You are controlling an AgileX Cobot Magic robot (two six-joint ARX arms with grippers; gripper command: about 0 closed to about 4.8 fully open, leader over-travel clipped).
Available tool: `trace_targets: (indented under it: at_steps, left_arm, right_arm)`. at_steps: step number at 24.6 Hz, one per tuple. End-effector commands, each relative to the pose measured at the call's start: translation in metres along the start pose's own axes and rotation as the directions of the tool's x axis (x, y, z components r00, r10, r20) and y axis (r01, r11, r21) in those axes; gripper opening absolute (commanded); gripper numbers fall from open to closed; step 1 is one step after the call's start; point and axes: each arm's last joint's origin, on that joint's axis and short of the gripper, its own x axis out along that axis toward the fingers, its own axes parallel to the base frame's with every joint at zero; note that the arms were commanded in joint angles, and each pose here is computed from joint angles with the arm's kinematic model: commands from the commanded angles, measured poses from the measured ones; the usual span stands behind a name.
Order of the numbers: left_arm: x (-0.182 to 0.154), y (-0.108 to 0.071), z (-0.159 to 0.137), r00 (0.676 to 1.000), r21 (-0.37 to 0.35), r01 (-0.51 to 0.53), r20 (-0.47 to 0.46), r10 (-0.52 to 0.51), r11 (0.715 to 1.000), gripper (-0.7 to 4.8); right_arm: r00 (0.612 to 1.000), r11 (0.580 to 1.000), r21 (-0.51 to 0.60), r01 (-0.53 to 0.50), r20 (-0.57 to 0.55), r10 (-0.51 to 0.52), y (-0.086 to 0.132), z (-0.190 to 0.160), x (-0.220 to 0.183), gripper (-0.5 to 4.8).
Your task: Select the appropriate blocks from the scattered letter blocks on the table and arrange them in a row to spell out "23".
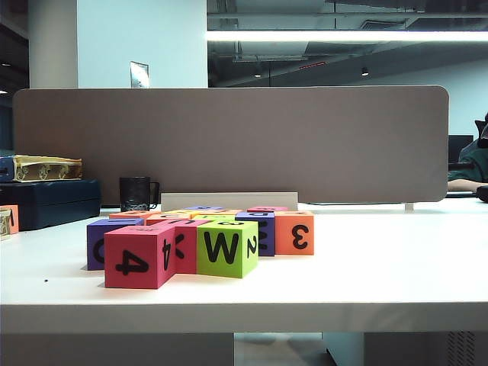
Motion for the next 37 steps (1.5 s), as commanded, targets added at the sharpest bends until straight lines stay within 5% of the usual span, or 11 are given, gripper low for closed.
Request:
trace_targets:
  at_steps: [1, 6, 11, 17, 23, 26, 32, 37]
  left_arm:
    - [0.0, 0.0, 0.0, 1.0, -0.003, 0.006, -0.008, -0.006, 1.0, -0.06]
    - [0.0, 0.0, 0.0, 1.0, -0.003, 0.006, -0.008, -0.006, 1.0, -0.06]
    - [0.0, 0.0, 0.0, 1.0, -0.003, 0.006, -0.008, -0.006, 1.0, -0.06]
    - [0.0, 0.0, 0.0, 1.0, -0.003, 0.006, -0.008, -0.006, 1.0, -0.06]
    - [0.0, 0.0, 0.0, 1.0, -0.019, 0.007, -0.007, -0.007, 1.0, -0.06]
    - [0.0, 0.0, 0.0, 1.0, -0.026, 0.006, -0.007, -0.006, 1.0, -0.06]
    - [0.0, 0.0, 0.0, 1.0, -0.025, 0.006, -0.007, -0.006, 1.0, -0.06]
    - [0.0, 0.0, 0.0, 1.0, -0.026, 0.006, -0.008, -0.006, 1.0, -0.06]
  right_arm:
    - [0.995, 0.995, 0.014, -0.1, 0.017, 0.1, 0.006, 0.008, -0.007, -0.01]
    - [0.975, 0.966, 0.148, -0.214, -0.03, 0.22, 0.012, 0.01, -0.013, -0.01]
    - [0.908, 0.879, 0.293, -0.376, -0.073, 0.413, 0.018, 0.007, -0.015, -0.01]
    - [0.85, 0.812, 0.355, -0.464, -0.081, 0.521, 0.021, 0.007, -0.017, -0.01]
    - [0.861, 0.822, 0.361, -0.441, -0.088, 0.501, 0.02, 0.005, -0.016, -0.02]
    - [0.897, 0.857, 0.362, -0.368, -0.105, 0.43, 0.018, 0.003, -0.016, -0.02]
    - [0.942, 0.936, 0.198, -0.291, -0.109, 0.317, 0.014, 0.002, -0.014, -0.01]
    - [0.942, 0.94, 0.171, -0.294, -0.115, 0.315, 0.014, 0.002, -0.013, -0.01]
